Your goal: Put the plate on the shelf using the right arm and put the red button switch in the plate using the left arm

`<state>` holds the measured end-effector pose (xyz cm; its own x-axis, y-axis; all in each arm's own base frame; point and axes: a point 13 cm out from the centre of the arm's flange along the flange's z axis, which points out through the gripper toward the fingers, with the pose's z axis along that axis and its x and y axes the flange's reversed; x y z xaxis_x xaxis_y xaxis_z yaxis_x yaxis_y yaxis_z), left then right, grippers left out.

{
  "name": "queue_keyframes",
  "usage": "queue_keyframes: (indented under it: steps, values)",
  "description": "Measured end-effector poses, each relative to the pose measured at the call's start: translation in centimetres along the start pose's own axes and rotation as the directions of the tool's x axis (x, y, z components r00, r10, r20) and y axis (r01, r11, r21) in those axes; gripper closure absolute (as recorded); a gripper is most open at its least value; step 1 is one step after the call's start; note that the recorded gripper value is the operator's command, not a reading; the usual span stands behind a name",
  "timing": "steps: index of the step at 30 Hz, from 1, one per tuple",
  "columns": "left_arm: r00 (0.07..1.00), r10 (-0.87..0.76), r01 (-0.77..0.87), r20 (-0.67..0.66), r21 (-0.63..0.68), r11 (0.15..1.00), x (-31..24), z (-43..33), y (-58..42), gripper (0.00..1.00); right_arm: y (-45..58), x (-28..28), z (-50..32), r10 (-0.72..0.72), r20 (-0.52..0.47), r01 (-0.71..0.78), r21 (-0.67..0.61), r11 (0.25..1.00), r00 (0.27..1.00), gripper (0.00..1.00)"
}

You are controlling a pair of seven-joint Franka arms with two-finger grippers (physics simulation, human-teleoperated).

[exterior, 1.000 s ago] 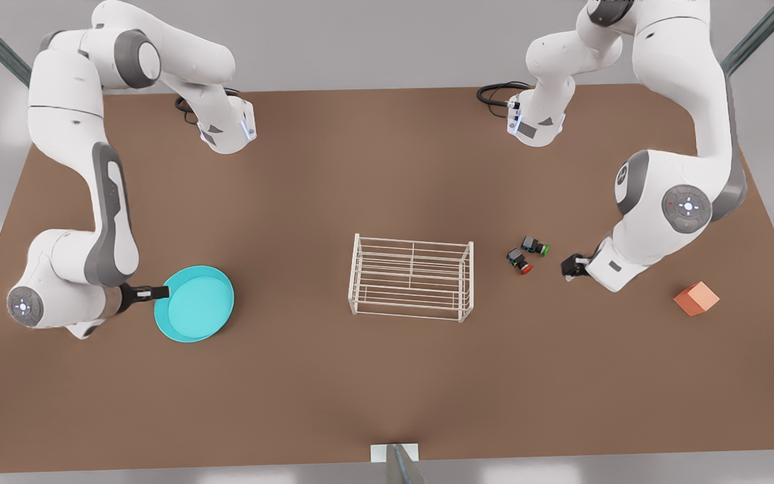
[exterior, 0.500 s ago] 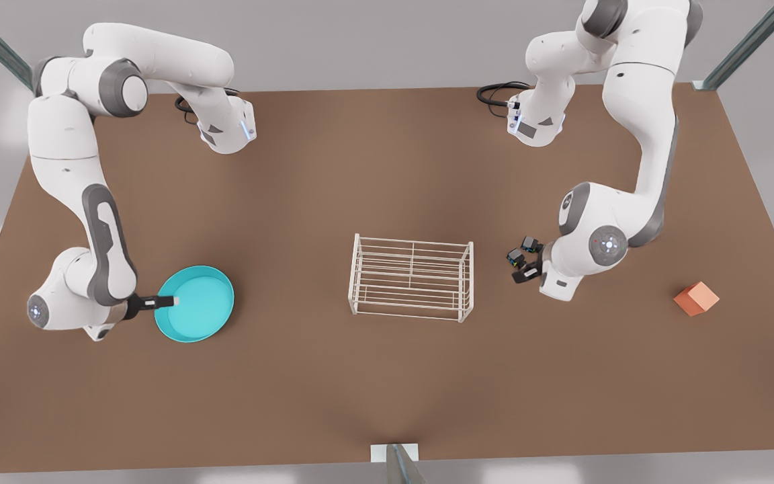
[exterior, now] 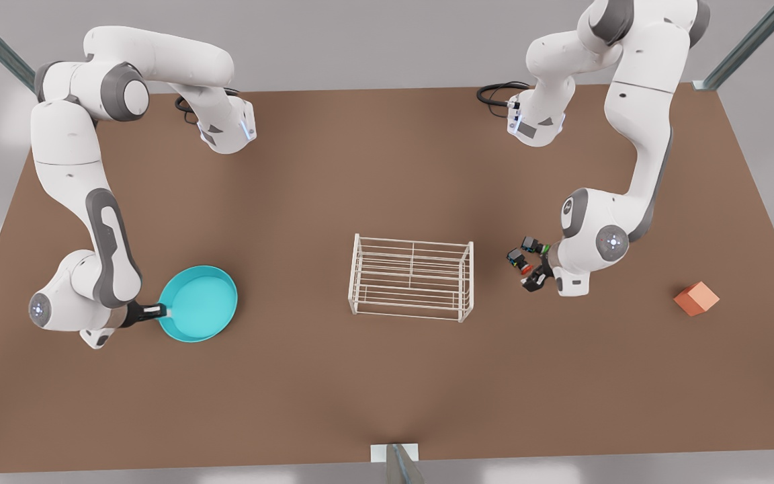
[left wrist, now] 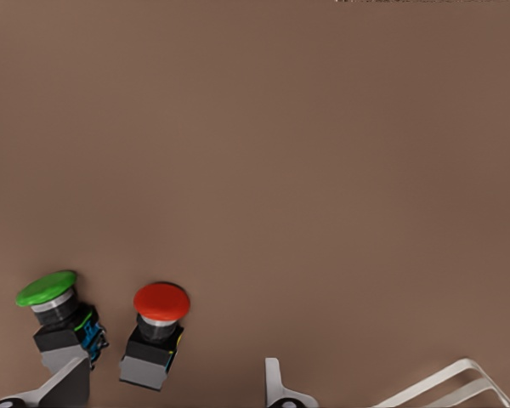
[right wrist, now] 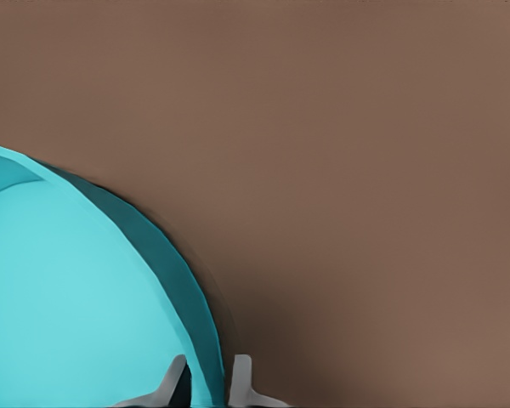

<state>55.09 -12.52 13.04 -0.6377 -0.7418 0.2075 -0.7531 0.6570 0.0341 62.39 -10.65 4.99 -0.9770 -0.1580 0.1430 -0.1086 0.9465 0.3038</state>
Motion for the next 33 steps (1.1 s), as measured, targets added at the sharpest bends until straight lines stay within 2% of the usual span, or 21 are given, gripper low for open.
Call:
queue_keyframes:
  steps: [3, 7, 15, 24, 30, 33]
  values:
    - [1.0, -0.011, 0.011, 0.003, 0.003, 1.0, -0.1, 0.4, 0.0, 0.0, 0.0, -0.3, -0.3, -0.019, 0.011, 0.019, -0.001, 1.0, 1.0, 0.82]
    - [1.0, -0.004, 0.004, 0.017, -0.007, 1.0, -0.1, 1.1, 0.4, 0.0, 0.1, -1.1, -1.8, -0.05, 0.033, 0.05, 0.005, 0.999, 0.998, 0.85]
    - [0.999, 0.027, -0.026, 0.041, -0.025, 0.999, -0.2, 3.4, 1.7, 0.0, 4.8, -2.2, -10.4, -0.143, 0.071, 0.142, 0.013, 0.99, 0.987, 0.85]
    - [0.997, 0.053, -0.052, 0.063, -0.023, 0.998, 0.1, 4.4, 2.4, 0.0, 22.0, -3.5, -17.8, -0.312, 0.051, 0.313, -0.024, 0.949, 0.949, 0.85]
    - [0.993, 0.088, -0.086, 0.075, -0.035, 0.996, 2.1, 4.1, 2.6, 0.0, 41.2, -2.9, -15.8, -0.442, -0.01, 0.442, -0.014, 0.897, 0.897, 0.85]
    - [0.993, 0.098, -0.095, 0.07, -0.048, 0.994, 3.0, 4.6, 2.9, 0.0, 48.2, -2.2, -14.0, -0.445, -0.023, 0.445, -0.014, 0.895, 0.895, 0.85]
